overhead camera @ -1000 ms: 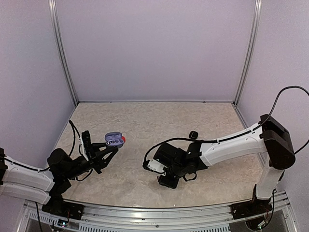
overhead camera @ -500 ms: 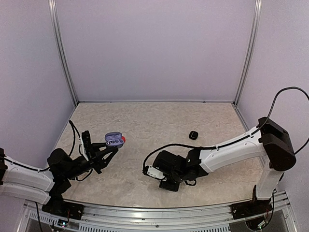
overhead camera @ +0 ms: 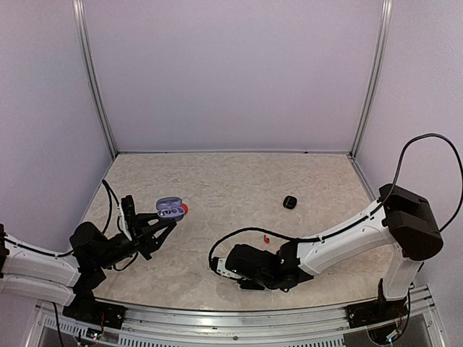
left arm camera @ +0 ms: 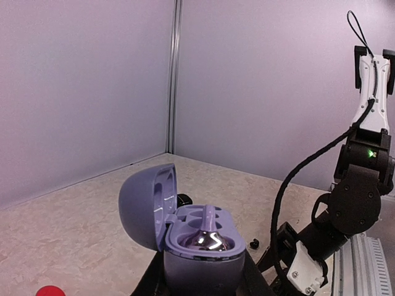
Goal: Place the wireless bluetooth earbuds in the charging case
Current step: Adjust the right earbud at the center of the board.
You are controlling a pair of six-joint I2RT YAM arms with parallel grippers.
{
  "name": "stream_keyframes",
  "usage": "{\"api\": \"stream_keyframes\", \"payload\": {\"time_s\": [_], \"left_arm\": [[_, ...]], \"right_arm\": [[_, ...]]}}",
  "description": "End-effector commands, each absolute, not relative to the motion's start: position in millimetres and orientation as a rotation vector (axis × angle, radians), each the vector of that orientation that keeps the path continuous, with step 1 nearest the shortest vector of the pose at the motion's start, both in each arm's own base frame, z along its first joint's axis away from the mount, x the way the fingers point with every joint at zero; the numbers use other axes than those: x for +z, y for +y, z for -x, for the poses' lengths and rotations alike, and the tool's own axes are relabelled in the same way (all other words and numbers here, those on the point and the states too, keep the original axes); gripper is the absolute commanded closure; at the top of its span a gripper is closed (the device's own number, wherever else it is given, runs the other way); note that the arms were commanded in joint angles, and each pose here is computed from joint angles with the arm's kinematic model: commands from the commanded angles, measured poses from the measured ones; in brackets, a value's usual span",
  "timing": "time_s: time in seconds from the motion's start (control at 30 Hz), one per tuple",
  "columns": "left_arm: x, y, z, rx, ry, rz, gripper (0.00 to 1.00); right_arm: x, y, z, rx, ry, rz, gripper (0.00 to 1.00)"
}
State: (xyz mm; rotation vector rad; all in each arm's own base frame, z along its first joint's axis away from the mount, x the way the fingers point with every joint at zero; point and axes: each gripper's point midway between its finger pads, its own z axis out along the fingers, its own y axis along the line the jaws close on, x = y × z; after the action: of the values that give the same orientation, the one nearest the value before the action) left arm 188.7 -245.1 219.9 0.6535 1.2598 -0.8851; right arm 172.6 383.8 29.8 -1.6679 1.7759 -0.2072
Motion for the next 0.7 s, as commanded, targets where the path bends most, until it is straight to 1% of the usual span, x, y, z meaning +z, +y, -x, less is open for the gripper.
{"api": "stream_keyframes", "payload": {"time_s": [0.0,0.2,0.33,0.67], "left_arm": [[224.0,-242.3,-190.7,-0.86,1.242,-0.647,1.0],[224.9,-242.0,-191.4,-0.853,1.241,-0.646,1.0],[224.0,-242.8,-191.7,-0.855,1.244,-0.648,1.0],[223.2,-243.7,-192.1,-0.856,1.247,-0.651,1.0]], "right_arm": [[10.5,381.3,-171.4,-0.276,1.703,1.715,0.6],[10.9,383.5,-173.7,-0.286,1.669,1.697,0.69],[15.4,383.9,-176.7,-0.302,1.661,1.68,0.78],[26.4,378.8,-182.4,-0.302,1.688,1.617,0.95]]}}
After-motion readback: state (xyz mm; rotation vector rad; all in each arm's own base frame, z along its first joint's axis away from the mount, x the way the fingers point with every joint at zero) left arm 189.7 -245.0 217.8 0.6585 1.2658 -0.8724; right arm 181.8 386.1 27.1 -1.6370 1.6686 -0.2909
